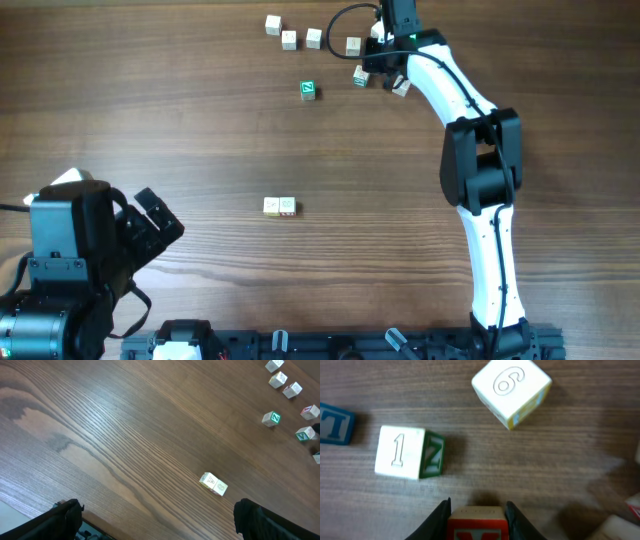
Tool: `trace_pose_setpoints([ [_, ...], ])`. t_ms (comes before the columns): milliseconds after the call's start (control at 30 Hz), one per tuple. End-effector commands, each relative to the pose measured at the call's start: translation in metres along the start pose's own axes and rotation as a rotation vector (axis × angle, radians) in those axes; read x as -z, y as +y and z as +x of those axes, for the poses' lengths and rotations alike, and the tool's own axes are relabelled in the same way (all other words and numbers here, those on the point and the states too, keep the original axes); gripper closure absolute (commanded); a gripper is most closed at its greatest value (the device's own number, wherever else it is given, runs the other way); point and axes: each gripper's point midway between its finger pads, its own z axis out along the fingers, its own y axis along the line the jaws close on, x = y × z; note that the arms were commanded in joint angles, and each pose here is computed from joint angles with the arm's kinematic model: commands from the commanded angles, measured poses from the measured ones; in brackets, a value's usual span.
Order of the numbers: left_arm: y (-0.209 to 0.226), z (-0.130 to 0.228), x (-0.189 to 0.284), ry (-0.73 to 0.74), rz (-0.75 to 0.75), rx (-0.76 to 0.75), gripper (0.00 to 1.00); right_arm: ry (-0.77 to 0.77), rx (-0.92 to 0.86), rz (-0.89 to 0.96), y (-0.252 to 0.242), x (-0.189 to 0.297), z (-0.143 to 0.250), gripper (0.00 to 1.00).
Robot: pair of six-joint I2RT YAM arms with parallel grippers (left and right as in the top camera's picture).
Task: Form a horizontal line
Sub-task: 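Close the right gripper on the red M block and lift, then carry the M block to the right of the H block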
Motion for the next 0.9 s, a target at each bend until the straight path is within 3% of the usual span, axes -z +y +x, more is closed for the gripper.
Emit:
trace_pose_setpoints([
  [0,0.000,0.000,0.001,0.000,0.007,0.005,0.00,-0.128,0.017,-0.032,0.021,0.081,-0.050,0.80],
  [200,0.000,0.000,0.001,0.000,0.007,0.005,0.00,-0.170,0.034,-0.058,0.042,0.183,-0.062,0.83],
  [400,0.000,0.000,0.001,0.000,0.007,0.005,0.00,-0.079,0.008,-0.063,0.058,0.264,-0.024,0.84],
  [600,0.000,0.000,0.001,0.000,0.007,0.005,0.00,0.182,0.024,-0.011,0.070,0.248,0.053,0.88],
  [867,0.000,0.000,0.001,0.000,0.007,0.006,0.00,0.414,-0.071,0.075,0.084,0.161,0.183,0.89],
])
